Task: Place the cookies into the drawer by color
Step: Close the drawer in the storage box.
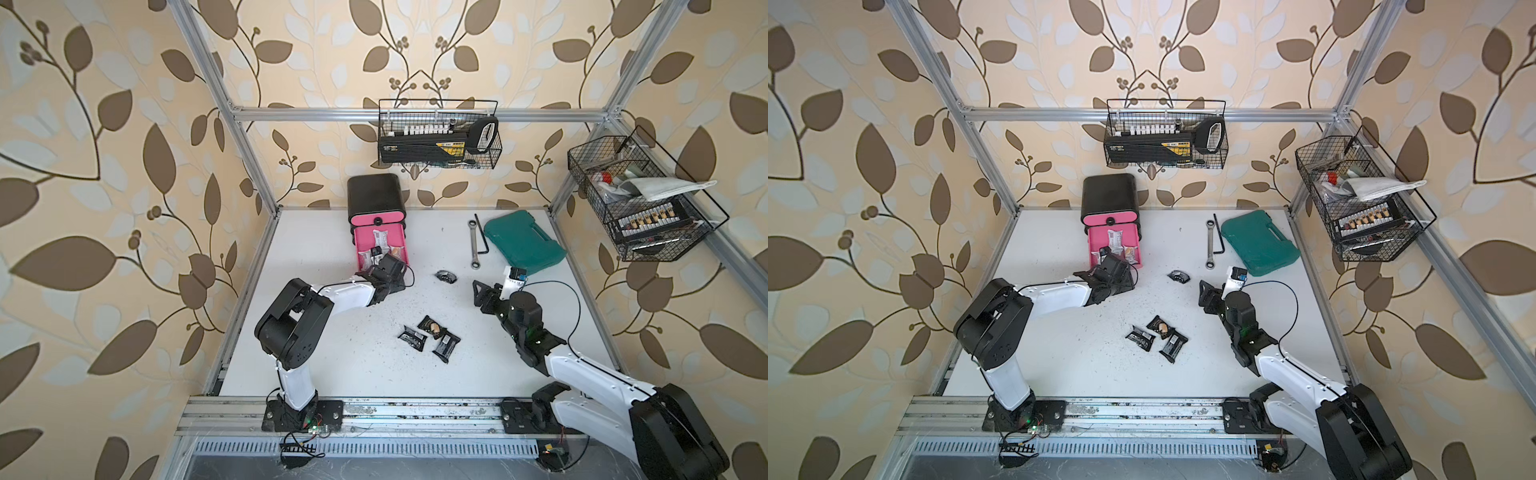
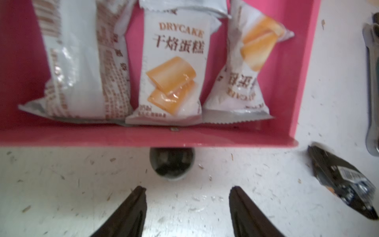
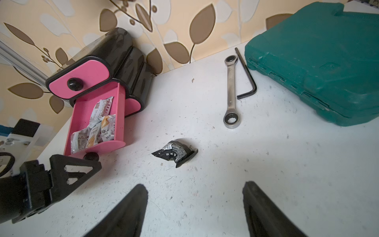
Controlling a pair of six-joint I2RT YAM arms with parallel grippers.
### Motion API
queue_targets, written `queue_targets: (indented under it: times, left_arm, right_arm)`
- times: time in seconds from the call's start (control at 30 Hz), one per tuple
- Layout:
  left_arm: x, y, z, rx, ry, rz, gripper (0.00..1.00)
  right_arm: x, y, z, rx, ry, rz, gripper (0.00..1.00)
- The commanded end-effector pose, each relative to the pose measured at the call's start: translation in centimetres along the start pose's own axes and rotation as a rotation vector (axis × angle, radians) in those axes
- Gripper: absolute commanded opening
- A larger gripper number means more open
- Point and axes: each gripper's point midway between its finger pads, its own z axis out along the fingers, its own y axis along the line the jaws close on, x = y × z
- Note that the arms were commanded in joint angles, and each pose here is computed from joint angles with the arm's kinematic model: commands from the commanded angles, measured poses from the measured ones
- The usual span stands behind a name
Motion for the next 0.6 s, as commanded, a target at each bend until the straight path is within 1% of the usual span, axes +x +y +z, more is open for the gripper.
queue_targets:
  times: [0.0,0.1,0.27,0.37,0.57]
  left_arm:
    - [-2.5,0.1,0.2,-0.056,-0.088,0.041,0.70]
    - [-3.0,-0.1,0.7,-0.068,-0.096,0.064,0.70]
    - [-3.3,0.0,1.2,-0.077,-0.099,0.071,0.59]
    - [-3.5,0.3,1.4,-0.091,-0.108,0.075,0.56]
    - [-3.7,0.5,2.3,-0.106,-0.110,0.084,0.44]
  right_arm:
    - [-1.3,1.0,0.0,-0.024,-0.027,0.009,0.76]
    - [-1.4,1.0,-0.1,-0.023,-0.030,0.009,0.76]
    - [-1.4,1.0,-0.1,-0.023,-0.032,0.010,0.76]
    - [-1.4,1.0,-0.1,-0.024,-0.031,0.010,0.76]
    - [-1.5,1.0,-0.1,-0.024,-0.034,0.010,0.76]
